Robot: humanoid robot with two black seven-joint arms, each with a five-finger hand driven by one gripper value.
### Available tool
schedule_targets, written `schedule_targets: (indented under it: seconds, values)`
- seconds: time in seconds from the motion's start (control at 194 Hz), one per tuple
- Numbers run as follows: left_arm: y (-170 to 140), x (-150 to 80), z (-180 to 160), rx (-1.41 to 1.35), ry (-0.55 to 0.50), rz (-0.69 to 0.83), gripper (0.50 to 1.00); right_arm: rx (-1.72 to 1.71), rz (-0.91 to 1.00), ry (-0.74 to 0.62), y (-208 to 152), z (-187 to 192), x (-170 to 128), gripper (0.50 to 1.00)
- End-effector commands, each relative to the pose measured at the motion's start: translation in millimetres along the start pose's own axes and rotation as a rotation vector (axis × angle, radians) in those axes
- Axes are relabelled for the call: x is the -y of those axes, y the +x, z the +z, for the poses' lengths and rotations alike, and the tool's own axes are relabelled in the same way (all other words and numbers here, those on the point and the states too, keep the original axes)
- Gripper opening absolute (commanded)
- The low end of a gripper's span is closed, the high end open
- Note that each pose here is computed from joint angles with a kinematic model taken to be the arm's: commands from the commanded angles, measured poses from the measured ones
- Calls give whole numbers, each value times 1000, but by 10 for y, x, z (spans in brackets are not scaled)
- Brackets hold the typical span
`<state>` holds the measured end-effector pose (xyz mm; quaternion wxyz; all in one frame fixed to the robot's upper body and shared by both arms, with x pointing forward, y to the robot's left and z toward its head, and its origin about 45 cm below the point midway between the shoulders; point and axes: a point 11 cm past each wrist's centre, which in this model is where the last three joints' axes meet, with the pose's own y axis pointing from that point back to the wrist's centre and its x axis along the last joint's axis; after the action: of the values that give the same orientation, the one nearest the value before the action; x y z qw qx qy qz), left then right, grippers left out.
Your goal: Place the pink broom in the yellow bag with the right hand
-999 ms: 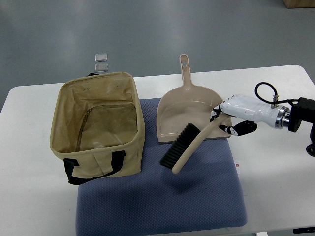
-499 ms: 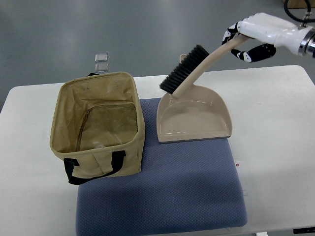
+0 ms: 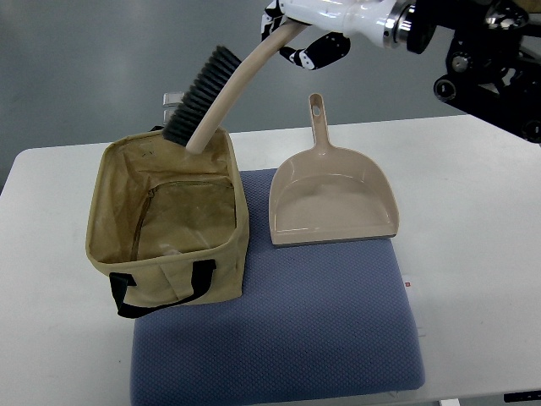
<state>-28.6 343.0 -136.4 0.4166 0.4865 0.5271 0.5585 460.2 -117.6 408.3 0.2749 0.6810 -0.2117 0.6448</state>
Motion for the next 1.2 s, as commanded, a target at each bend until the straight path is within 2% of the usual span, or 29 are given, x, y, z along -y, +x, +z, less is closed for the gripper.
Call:
schedule_targets:
  seconds: [0.0, 0.211, 0.216, 0.232, 0.237, 0.278, 0.288, 0.355, 0.525, 0.695, 0.865, 1.195]
  values:
    - [-2, 0, 10, 0, -2, 0, 1000, -2, -14, 42, -82, -188, 170, 500]
    - [0, 0, 1, 0, 0, 0, 1000, 0, -48, 83, -317, -390, 340, 502]
    - [0, 0, 1, 0, 0, 0, 1000, 2, -52, 83, -337, -389, 341, 531]
    - [0, 0, 1, 0, 0, 0, 1000, 3, -53, 84, -345, -395, 343, 554]
    - [0, 0, 1, 0, 0, 0, 1000, 3, -54, 84, -351, -396, 347, 578]
    - [0, 0, 1, 0, 0, 0, 1000, 5, -57, 83, -371, -391, 344, 651]
    - [0, 0, 1, 0, 0, 0, 1000, 5, -57, 83, -371, -391, 344, 652]
    - [0, 0, 1, 0, 0, 0, 1000, 15, -67, 83, -421, -387, 336, 748]
    - [0, 0, 1, 0, 0, 0, 1000, 41, -58, 82, -443, -378, 326, 852]
    - [0, 0, 1, 0, 0, 0, 1000, 61, -43, 58, -420, -272, 263, 858]
    - [-2, 0, 10, 0, -2, 0, 1000, 173, 59, -25, -253, 60, 51, 858]
    - [0, 0, 1, 0, 0, 0, 1000, 711, 233, -238, -326, 867, -655, 858]
